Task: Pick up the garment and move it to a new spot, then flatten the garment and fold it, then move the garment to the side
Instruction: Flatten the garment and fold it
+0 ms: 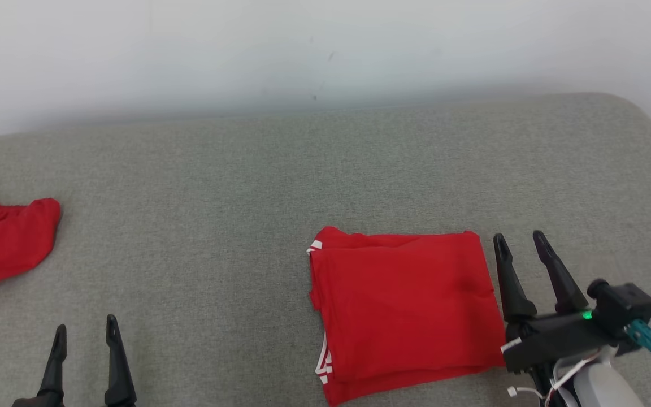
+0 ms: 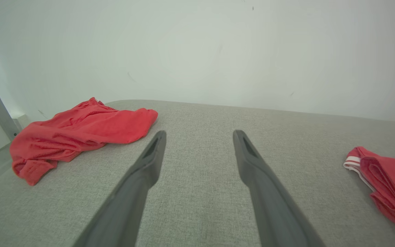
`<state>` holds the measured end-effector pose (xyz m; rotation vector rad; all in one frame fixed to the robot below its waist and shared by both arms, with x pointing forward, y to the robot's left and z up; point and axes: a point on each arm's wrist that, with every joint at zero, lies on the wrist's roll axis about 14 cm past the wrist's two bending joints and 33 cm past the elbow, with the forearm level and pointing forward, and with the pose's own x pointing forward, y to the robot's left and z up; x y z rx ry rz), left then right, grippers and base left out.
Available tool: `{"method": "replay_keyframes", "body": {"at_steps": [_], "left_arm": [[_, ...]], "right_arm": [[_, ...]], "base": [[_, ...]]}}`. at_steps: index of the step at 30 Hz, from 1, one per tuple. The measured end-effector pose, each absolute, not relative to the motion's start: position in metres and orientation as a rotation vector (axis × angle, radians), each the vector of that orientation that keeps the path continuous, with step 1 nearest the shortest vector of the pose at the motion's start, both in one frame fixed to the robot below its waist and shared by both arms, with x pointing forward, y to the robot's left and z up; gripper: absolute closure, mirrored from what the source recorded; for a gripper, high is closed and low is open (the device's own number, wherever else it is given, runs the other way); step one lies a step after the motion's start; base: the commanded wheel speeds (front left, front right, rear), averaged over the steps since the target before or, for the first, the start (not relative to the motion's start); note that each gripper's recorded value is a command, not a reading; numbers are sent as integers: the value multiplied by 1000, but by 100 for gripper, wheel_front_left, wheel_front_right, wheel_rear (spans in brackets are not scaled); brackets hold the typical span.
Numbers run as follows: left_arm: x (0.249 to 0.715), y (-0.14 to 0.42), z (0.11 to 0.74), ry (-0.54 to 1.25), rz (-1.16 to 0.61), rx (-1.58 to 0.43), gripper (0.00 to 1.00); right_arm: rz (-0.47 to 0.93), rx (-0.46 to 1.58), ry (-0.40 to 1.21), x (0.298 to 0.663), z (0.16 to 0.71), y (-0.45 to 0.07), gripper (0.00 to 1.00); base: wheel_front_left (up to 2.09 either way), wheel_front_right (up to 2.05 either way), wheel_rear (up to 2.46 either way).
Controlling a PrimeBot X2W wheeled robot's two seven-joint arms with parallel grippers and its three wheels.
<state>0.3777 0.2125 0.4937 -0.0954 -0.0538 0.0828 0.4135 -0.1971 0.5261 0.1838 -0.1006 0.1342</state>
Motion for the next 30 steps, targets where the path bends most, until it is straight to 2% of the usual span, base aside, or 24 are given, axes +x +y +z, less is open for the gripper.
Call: {"method": "replay_keyframes", "body": {"at_steps": [12, 20, 30], "left_arm": [[380, 192, 501, -71, -2, -65, 0], [378, 180, 506, -84, -72, -47, 0], [373, 185, 506, -81, -72, -45, 0]], "right_arm": [[65, 152, -95, 376, 515, -208, 0], [38, 160, -109, 367, 517, -211, 0], [37, 164, -105, 365, 514, -206, 0]], "base": [[0, 0, 0], [0, 0, 0], [0, 0, 0]]}}
